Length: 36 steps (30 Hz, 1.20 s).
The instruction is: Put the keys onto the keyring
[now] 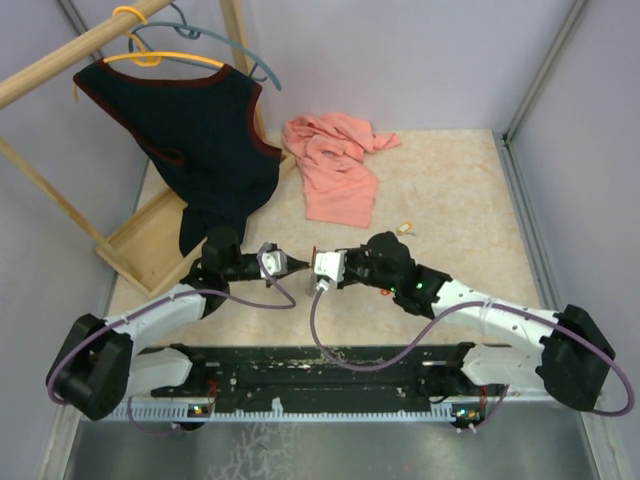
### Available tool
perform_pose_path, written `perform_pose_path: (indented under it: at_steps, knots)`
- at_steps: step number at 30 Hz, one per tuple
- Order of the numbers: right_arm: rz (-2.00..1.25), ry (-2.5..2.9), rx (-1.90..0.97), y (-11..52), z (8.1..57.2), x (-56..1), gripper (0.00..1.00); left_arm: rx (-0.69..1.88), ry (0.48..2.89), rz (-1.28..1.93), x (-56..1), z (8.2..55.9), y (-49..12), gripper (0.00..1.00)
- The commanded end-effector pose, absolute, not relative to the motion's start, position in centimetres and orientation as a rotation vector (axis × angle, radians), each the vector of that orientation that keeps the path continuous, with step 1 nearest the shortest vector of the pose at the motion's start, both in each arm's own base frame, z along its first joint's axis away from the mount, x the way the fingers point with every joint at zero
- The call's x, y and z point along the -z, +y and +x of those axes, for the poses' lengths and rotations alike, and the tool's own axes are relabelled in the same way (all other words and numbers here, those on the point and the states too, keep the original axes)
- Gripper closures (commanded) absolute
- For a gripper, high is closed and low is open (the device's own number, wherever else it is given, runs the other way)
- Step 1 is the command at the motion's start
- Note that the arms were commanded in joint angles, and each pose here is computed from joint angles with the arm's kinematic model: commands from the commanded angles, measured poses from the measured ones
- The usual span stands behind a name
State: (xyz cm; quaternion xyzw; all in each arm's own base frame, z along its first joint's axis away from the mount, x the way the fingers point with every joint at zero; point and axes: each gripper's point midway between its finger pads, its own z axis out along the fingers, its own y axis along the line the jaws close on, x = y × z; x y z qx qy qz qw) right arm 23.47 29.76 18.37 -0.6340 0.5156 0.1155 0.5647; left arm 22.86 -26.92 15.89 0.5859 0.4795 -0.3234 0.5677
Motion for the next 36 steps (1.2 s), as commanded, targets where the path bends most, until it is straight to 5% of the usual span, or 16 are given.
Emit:
perform_pose_path:
  at_steps: [1,36]
  knots:
    - [-1.482,1.056,-0.156,30.2,23.8,-21.1,1.0,0.778,1.073,1.383,-17.5,22.5,-27.2,1.0]
    - [-1.581,0.942,-0.137,32.4,22.5,-20.4,1.0,0.789,1.113,1.356,-17.9,22.9,-27.3,1.0]
